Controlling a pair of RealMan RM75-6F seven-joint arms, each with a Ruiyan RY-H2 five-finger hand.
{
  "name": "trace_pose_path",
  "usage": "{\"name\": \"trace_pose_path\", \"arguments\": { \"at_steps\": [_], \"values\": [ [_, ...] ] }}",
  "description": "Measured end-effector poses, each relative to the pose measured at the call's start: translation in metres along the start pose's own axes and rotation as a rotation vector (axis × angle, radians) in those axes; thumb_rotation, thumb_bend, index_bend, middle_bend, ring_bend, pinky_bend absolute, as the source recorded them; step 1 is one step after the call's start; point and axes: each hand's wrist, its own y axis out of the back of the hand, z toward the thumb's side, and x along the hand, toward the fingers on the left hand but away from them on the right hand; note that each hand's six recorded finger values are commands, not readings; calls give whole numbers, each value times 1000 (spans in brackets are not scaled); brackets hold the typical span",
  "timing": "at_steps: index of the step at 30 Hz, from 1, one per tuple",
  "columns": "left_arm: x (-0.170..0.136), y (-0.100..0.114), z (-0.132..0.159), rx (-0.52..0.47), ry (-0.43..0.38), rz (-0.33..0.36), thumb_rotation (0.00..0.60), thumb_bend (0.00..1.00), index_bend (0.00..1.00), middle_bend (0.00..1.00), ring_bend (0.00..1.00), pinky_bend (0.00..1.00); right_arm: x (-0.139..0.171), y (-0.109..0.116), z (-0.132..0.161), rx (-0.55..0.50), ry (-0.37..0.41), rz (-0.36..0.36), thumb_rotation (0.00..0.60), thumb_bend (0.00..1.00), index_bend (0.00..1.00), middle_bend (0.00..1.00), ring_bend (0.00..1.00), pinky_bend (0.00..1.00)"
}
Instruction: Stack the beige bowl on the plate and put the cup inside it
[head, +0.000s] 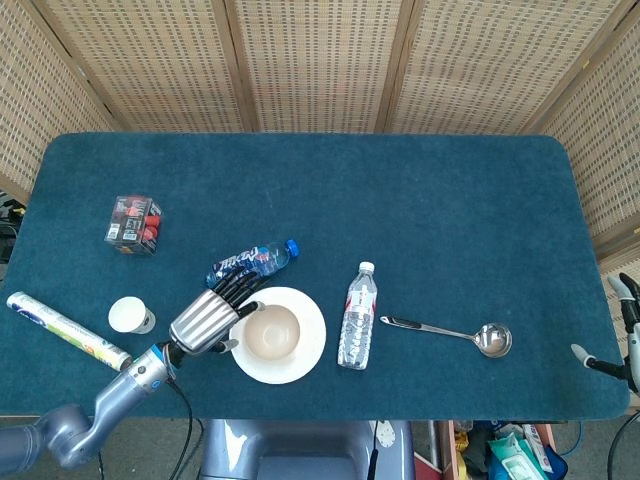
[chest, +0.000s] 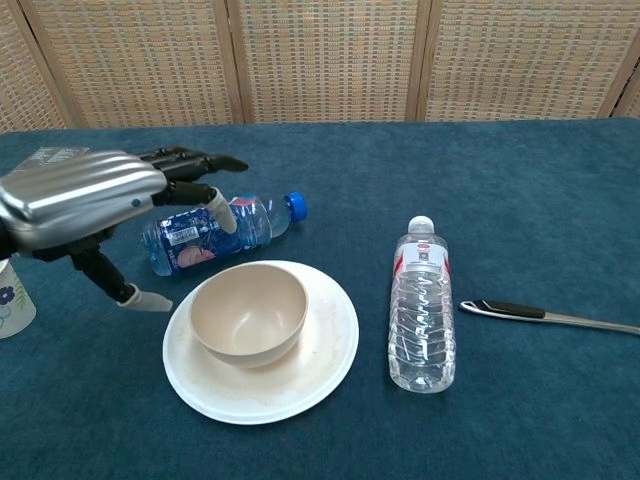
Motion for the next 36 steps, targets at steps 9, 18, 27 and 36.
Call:
{"name": "trace_pose_path", "arguments": {
  "at_steps": [9, 18, 27, 36],
  "values": [
    [-45, 45, -43, 27, 78, 62, 600, 128, 374, 0, 0, 0, 0, -1, 2, 10, 5, 4, 600, 139, 10, 0, 0, 0],
    [-128, 77, -88, 83, 238, 48, 600, 161, 428, 0, 0, 0, 2, -5, 10, 31, 22, 11, 600, 140, 10, 0, 0, 0],
    [-173, 70, -112, 108, 324, 19, 600, 377, 450, 0, 0, 0, 3, -6, 13, 37, 29, 14, 600, 139, 10, 0, 0, 0],
    [-188, 39, -136, 96, 385, -41, 600, 414, 436, 0, 0, 0, 3, -8, 16, 37, 39, 24, 600, 139, 10, 0, 0, 0]
  ]
}}
